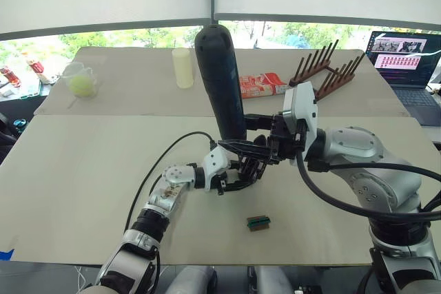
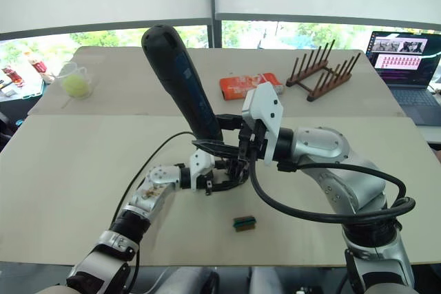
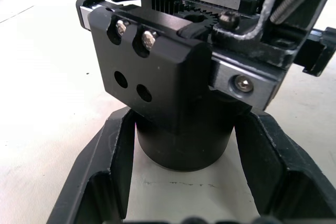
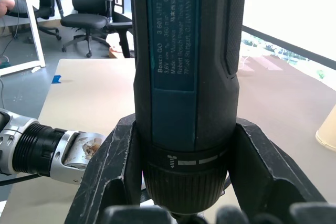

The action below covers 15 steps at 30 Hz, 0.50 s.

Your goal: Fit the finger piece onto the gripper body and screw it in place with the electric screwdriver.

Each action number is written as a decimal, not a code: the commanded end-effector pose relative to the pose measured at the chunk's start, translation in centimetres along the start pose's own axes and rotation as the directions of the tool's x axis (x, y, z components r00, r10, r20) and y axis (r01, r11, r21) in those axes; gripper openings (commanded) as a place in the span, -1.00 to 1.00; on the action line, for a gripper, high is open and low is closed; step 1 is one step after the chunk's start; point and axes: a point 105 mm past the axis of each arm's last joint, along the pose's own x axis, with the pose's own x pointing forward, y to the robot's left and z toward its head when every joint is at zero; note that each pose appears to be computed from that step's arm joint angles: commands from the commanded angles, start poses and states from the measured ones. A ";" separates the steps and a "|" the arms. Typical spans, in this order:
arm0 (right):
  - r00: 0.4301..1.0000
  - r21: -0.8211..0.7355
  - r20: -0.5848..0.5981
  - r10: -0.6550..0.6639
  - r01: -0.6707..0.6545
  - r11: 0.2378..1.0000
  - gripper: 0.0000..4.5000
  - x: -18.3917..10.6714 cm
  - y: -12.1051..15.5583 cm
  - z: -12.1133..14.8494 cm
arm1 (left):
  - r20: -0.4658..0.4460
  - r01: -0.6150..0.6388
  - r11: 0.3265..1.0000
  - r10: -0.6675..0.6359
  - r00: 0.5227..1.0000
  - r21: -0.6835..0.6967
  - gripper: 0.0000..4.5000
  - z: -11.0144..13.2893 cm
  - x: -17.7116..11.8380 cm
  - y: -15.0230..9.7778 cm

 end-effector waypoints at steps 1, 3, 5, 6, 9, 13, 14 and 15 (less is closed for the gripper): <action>0.998 -0.051 0.060 -0.010 0.013 0.999 -0.16 -0.5 0.0 1.9 | 0.027 -0.004 1.000 0.003 1.000 0.013 0.02 0.8 0.4 0.1; 0.998 -0.050 0.059 -0.009 0.012 0.999 -0.16 -0.5 0.0 1.9 | 0.028 -0.003 1.000 0.003 1.000 0.013 0.02 0.8 0.4 0.1; 0.998 -0.049 0.058 -0.010 0.013 0.999 -0.16 -0.5 0.0 1.9 | 0.029 -0.003 1.000 0.003 1.000 0.014 0.02 0.9 0.4 0.1; 0.998 -0.049 0.058 -0.010 0.013 0.999 -0.16 -0.5 -0.1 1.9 | 0.030 -0.004 1.000 0.003 1.000 0.014 0.02 0.9 0.4 0.1; 0.998 -0.041 0.068 -0.005 0.008 0.999 -0.16 -0.4 0.0 2.1 | 0.030 -0.005 1.000 0.004 1.000 0.014 0.02 0.9 0.5 0.2; 0.996 -0.021 0.091 0.008 -0.006 1.000 -0.16 -0.4 0.4 2.5 | 0.030 -0.005 1.000 0.005 1.000 0.014 0.02 1.0 0.5 0.2; 0.996 -0.019 0.093 0.010 -0.009 1.000 -0.16 -0.4 0.4 2.5 | 0.030 -0.005 1.000 0.005 1.000 0.014 0.02 0.9 0.5 0.2; 0.996 -0.018 0.094 0.011 -0.009 1.000 -0.16 -0.4 0.5 2.6 | 0.030 -0.006 1.000 0.005 1.000 0.014 0.02 0.9 0.5 0.2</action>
